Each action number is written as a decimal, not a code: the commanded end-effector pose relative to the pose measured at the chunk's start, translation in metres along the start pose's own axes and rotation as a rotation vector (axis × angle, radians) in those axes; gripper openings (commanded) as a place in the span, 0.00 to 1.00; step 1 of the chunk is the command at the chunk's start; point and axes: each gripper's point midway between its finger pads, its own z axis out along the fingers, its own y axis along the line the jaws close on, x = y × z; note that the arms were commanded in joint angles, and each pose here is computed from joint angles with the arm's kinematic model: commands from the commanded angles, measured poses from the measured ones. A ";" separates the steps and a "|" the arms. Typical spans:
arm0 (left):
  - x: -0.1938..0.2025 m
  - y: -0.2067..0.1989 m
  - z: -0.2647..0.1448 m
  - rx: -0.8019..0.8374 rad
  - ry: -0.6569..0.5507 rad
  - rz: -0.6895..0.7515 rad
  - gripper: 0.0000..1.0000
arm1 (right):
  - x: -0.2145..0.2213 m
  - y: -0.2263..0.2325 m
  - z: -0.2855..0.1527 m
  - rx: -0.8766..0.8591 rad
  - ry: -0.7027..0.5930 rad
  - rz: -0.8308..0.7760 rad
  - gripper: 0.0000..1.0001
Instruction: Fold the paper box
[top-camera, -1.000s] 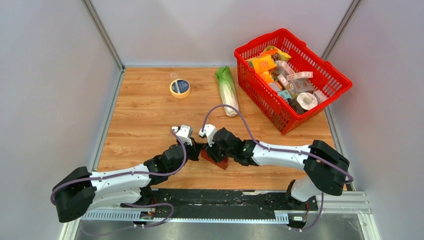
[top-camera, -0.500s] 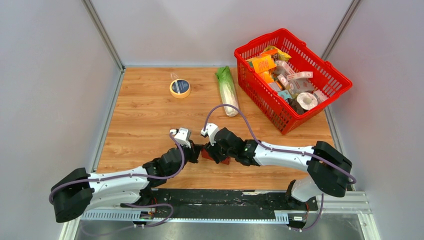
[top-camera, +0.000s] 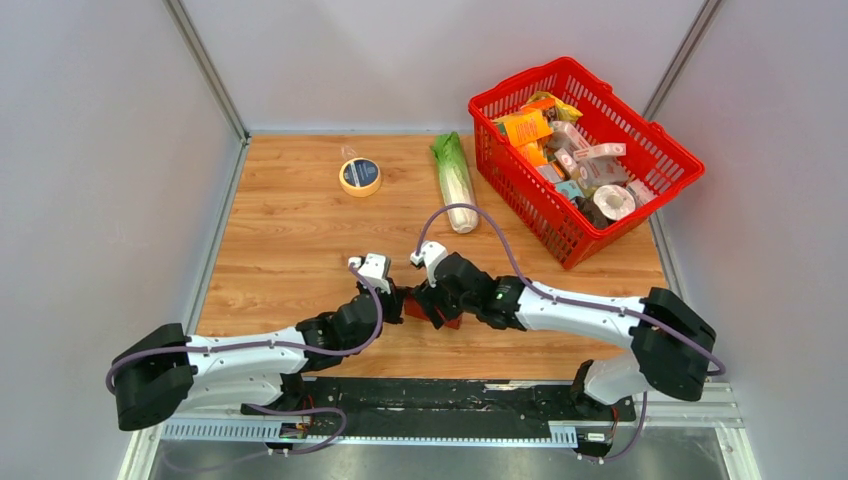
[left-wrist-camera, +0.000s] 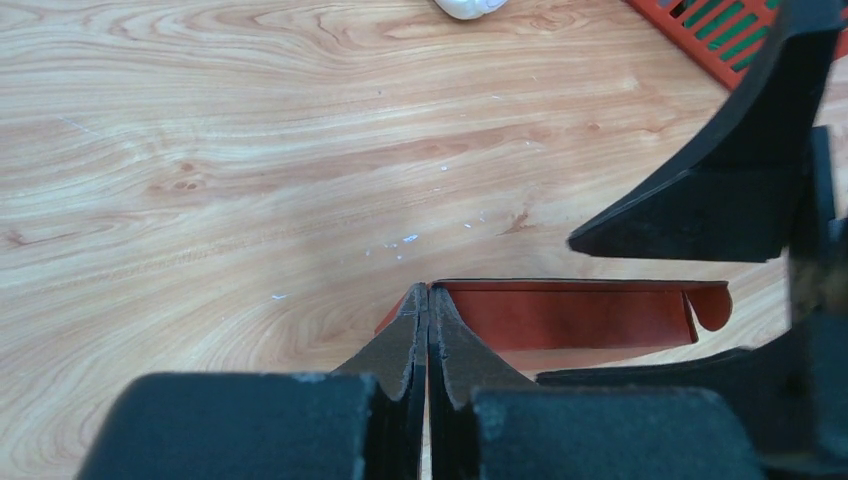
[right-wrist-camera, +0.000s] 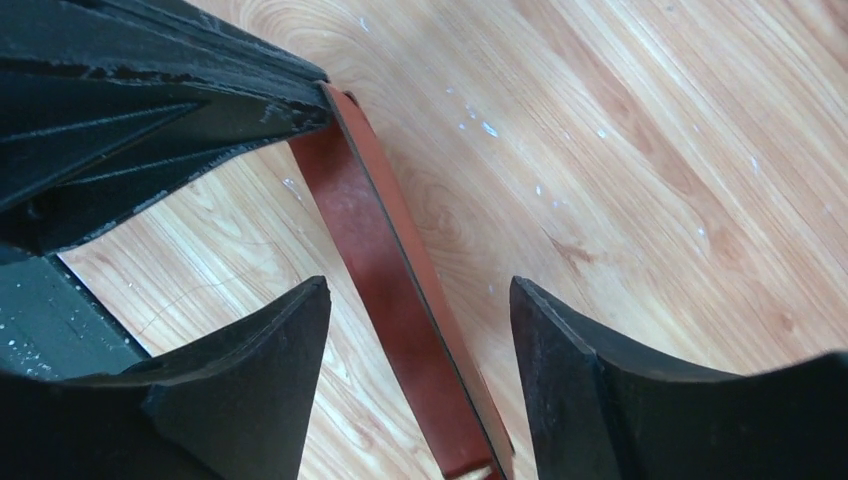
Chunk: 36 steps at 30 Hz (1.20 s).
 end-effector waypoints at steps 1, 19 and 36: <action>0.041 0.026 -0.009 -0.078 0.139 0.096 0.00 | -0.028 -0.011 -0.029 0.043 -0.040 0.113 0.71; 0.038 0.024 -0.010 -0.082 0.128 0.101 0.00 | -0.006 -0.028 -0.093 0.087 0.144 0.561 0.34; 0.037 0.023 -0.011 -0.081 0.123 0.103 0.00 | 0.003 -0.021 -0.069 0.014 0.169 0.551 0.25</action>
